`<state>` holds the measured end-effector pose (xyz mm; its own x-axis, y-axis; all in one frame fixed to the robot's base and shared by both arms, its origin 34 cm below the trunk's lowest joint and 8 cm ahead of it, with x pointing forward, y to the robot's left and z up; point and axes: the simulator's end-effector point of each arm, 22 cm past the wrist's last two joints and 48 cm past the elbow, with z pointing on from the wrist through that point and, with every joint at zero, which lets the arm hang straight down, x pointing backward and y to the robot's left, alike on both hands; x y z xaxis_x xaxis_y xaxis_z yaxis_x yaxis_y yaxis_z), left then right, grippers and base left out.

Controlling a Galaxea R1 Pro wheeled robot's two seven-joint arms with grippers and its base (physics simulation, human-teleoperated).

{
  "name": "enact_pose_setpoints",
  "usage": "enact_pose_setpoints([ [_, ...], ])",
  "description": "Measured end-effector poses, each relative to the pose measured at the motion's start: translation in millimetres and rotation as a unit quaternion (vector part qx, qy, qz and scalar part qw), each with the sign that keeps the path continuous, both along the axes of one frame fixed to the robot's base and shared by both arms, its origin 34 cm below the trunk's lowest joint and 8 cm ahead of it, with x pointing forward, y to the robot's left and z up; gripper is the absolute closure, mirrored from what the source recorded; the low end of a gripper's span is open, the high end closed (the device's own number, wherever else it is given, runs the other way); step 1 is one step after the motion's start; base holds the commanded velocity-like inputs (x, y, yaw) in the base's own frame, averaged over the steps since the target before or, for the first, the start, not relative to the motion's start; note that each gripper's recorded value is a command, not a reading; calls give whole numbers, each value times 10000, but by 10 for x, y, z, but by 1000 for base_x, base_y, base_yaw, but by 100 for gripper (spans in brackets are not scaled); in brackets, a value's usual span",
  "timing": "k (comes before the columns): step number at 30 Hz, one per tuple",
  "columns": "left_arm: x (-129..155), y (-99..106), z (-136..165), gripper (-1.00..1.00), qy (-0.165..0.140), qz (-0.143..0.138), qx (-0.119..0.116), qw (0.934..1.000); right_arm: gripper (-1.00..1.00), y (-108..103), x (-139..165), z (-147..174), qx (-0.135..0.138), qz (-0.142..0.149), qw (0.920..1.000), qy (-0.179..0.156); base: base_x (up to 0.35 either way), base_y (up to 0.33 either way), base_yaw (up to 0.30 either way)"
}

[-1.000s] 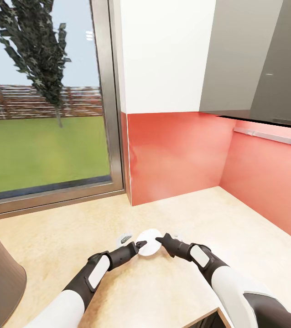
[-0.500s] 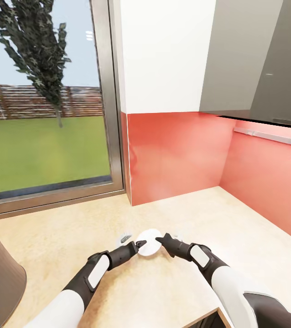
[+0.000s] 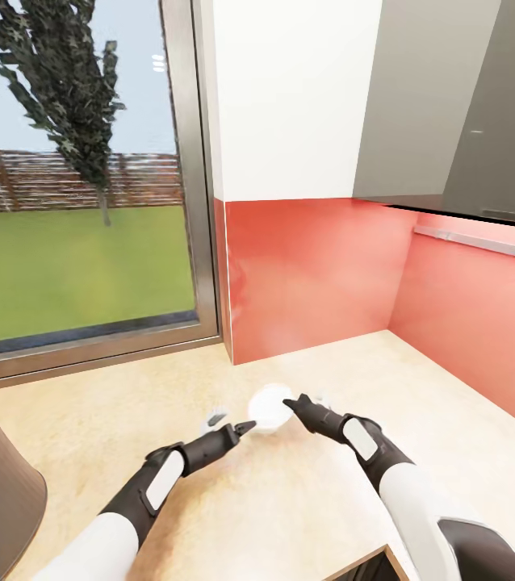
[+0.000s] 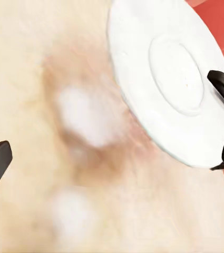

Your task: Set up a coffee station on the kitchen countertop: keep the coffee maker on the countertop, move the bottle of coffee from the kitchen shelf to the counter next to the coffee maker, place a paper coffee filter on top of the coffee maker, put the saucer next to the coffee maker with the coffee cup on the saucer, and place the electric kettle next to the coffee maker.

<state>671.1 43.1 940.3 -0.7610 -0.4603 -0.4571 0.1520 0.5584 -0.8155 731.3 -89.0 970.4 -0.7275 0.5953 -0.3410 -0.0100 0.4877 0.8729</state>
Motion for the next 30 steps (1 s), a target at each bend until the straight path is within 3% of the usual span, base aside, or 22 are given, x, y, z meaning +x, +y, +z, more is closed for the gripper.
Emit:
enact_pose_setpoints([
  [6,-24,62,38,-100,-131,-137,-68,9998,100,-412,192,149,-261,-295,9986,-365,0,0,0],
  [11,-148,103,-66,-100,-74,-161,-126,9998,100,-1023,485,482,-709,-875,9871,-1136,-98,0,0],
  [18,-246,40,-90,-100,-140,-386,-100,9991,100,-1155,600,795,-808,-956,9799,-1552,-318,66,0],
  [22,-304,-30,10,-100,-303,-624,-278,9972,100,-1259,668,1088,-845,-981,9731,-1907,-337,111,0],
  [30,-371,-125,186,-100,-514,-867,-633,9929,100,-1275,679,1160,-852,-974,9713,-1996,-337,112,0],
])
